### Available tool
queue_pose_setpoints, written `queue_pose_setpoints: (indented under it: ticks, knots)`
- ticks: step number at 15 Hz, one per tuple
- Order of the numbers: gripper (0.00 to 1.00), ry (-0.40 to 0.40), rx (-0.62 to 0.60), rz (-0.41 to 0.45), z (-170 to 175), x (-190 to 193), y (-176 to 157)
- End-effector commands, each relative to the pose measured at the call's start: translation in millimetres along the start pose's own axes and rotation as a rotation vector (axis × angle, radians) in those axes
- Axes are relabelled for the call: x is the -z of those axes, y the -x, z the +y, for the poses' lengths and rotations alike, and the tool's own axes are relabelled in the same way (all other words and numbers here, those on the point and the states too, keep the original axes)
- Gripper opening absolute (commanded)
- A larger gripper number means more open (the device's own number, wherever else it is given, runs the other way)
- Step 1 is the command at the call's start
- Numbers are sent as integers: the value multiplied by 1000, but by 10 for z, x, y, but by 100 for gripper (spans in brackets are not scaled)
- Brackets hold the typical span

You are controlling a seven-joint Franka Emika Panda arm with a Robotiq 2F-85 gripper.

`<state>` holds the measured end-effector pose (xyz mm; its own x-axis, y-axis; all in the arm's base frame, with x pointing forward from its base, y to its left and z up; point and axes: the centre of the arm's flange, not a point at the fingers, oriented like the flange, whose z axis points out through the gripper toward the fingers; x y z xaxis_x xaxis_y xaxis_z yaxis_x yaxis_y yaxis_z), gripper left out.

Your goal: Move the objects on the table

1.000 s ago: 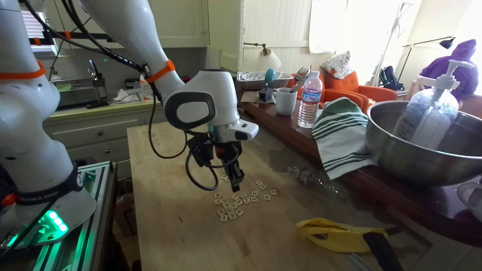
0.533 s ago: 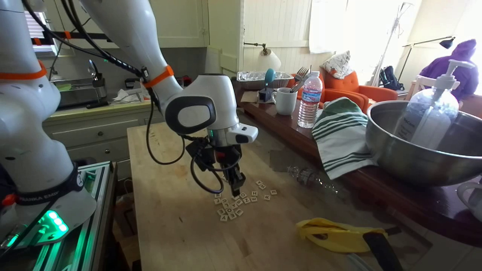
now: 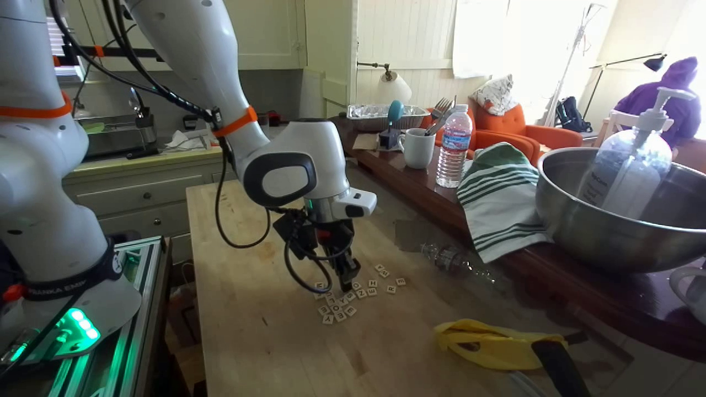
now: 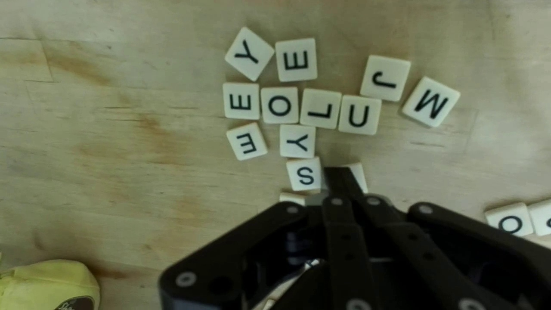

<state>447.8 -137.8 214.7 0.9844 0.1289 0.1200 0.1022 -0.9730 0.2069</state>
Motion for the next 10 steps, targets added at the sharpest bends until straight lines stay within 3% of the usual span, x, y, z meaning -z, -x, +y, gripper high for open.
queue_pose_setpoints:
  ticks: [1,10]
  knots:
    - [0,-10,31,2,-84,-125,16]
    - [0,-59,118,16,-410,-60,-90]
